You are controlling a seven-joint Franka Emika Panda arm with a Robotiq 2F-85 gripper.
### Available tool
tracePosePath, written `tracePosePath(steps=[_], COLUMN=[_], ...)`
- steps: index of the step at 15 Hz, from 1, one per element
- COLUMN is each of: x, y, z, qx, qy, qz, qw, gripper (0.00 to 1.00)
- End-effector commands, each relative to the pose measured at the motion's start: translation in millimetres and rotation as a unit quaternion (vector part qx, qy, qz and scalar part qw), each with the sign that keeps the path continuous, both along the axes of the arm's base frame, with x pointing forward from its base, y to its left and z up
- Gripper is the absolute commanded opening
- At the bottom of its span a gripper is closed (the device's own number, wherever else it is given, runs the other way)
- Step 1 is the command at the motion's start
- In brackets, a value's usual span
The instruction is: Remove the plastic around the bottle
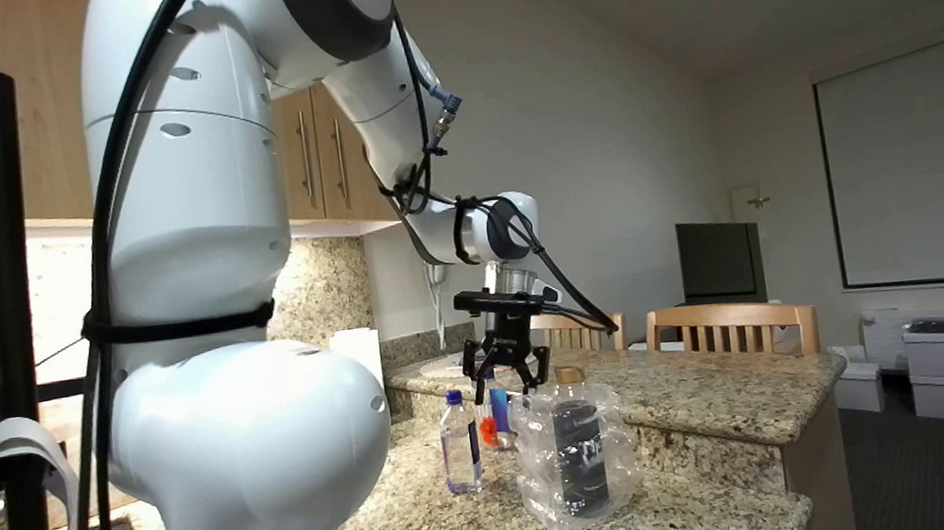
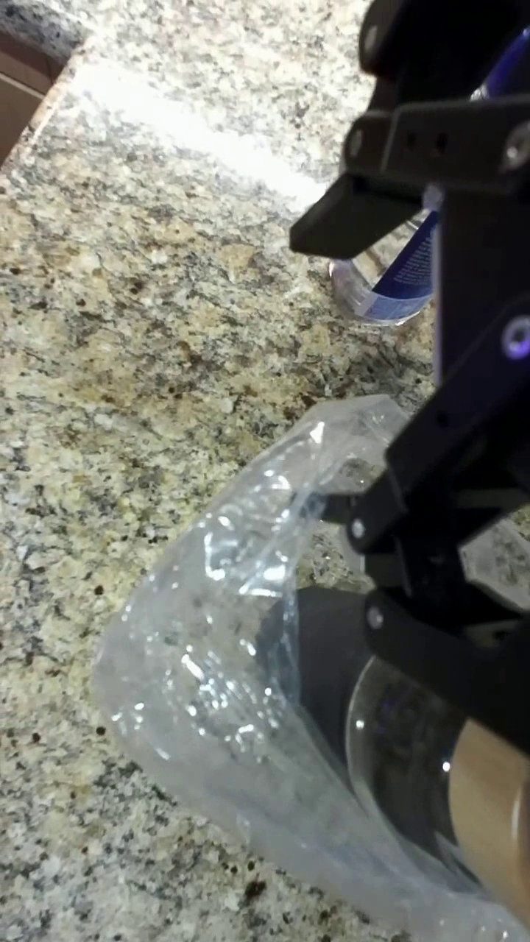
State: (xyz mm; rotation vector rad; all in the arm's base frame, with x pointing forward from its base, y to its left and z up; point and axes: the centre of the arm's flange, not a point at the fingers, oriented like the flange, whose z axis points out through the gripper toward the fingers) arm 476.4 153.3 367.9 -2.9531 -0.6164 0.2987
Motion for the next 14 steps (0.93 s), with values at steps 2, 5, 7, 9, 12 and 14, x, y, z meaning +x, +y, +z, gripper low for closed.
tracePosePath(steps=[2,5,7,9,12,14], x=[-6.0,-6.1,-6.4,-6.6,-6.0,-5.9], y=[1.1,2.3,2.5,2.9,2.0,1.0], z=[0.3,-0.6,-1.5,-1.9,-1.9,-0.1], qx=[0.002,0.001,0.0,0.0,0.008,0.012], qy=[0.005,0.002,0.001,0.001,-0.002,-0.006], qz=[0.016,0.017,0.018,0.018,0.015,0.011], qw=[0.9999,0.9998,0.9998,0.9998,0.9999,0.9999], gripper=[0.44,0.25,0.12,0.08,0.07,0.1])
